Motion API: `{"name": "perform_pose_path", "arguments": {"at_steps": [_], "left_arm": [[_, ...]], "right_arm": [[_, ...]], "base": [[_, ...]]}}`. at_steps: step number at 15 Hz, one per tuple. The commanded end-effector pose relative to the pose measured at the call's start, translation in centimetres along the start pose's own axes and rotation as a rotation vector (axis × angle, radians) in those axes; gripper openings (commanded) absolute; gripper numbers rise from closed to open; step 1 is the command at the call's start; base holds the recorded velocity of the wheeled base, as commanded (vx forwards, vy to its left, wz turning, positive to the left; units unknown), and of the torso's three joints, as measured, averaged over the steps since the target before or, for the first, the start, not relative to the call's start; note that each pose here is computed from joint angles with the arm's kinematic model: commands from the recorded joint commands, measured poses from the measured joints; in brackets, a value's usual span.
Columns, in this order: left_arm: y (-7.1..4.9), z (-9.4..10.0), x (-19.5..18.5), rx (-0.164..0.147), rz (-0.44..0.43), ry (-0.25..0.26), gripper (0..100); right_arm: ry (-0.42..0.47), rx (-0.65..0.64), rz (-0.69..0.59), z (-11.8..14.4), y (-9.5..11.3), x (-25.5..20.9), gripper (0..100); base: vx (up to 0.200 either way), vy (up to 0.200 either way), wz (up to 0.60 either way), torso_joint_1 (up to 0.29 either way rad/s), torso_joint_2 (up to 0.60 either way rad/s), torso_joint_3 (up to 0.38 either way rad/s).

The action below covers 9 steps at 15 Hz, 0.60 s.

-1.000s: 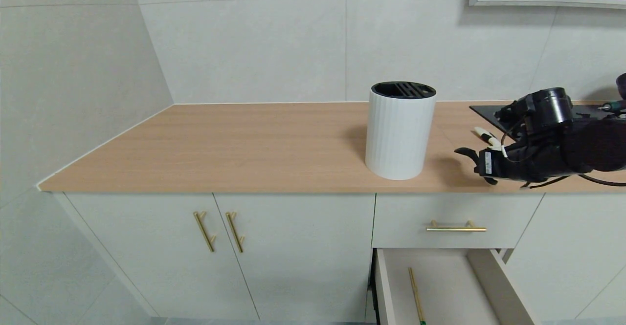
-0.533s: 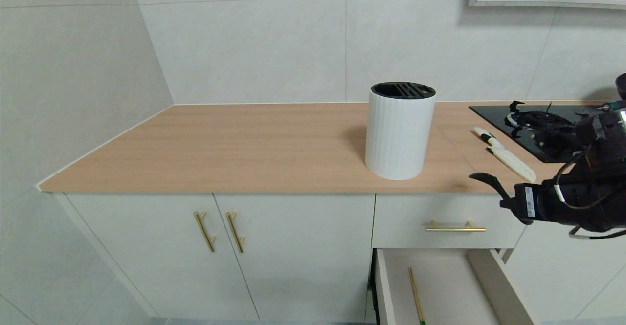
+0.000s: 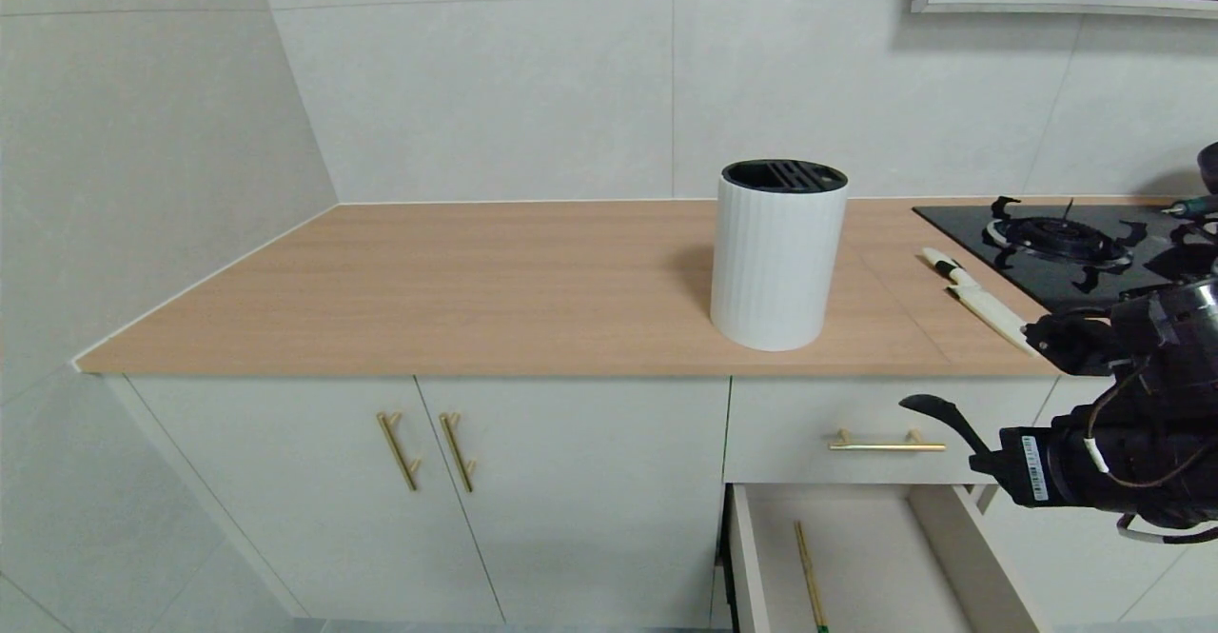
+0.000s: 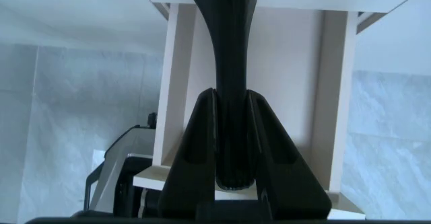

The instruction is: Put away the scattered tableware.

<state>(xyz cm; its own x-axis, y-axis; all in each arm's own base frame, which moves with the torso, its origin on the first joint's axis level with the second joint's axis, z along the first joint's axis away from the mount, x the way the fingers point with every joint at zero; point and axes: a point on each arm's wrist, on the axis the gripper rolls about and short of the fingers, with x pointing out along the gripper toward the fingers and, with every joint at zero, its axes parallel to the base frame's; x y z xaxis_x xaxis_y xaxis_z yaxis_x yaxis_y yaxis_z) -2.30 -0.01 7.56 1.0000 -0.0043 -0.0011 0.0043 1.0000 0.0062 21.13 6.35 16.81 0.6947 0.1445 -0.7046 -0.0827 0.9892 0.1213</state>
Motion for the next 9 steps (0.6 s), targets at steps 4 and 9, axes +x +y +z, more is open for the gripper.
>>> {"name": "perform_pose_path", "arguments": {"at_steps": [4, 9], "left_arm": [[0.00, 0.00, 0.00, 0.000, 0.000, 0.000, 100], [0.00, 0.00, 0.00, 0.000, 0.000, 0.000, 100]], "right_arm": [[0.038, -0.007, -0.006, -0.46, 0.02, 0.78, 0], [0.054, -0.008, -0.010, -0.58, 0.02, 1.21, 0]], "base": [[0.000, 0.000, 0.00, -0.095, 0.22, 0.131], [0.000, 0.000, 0.00, -0.180, 0.46, 0.278]]}}
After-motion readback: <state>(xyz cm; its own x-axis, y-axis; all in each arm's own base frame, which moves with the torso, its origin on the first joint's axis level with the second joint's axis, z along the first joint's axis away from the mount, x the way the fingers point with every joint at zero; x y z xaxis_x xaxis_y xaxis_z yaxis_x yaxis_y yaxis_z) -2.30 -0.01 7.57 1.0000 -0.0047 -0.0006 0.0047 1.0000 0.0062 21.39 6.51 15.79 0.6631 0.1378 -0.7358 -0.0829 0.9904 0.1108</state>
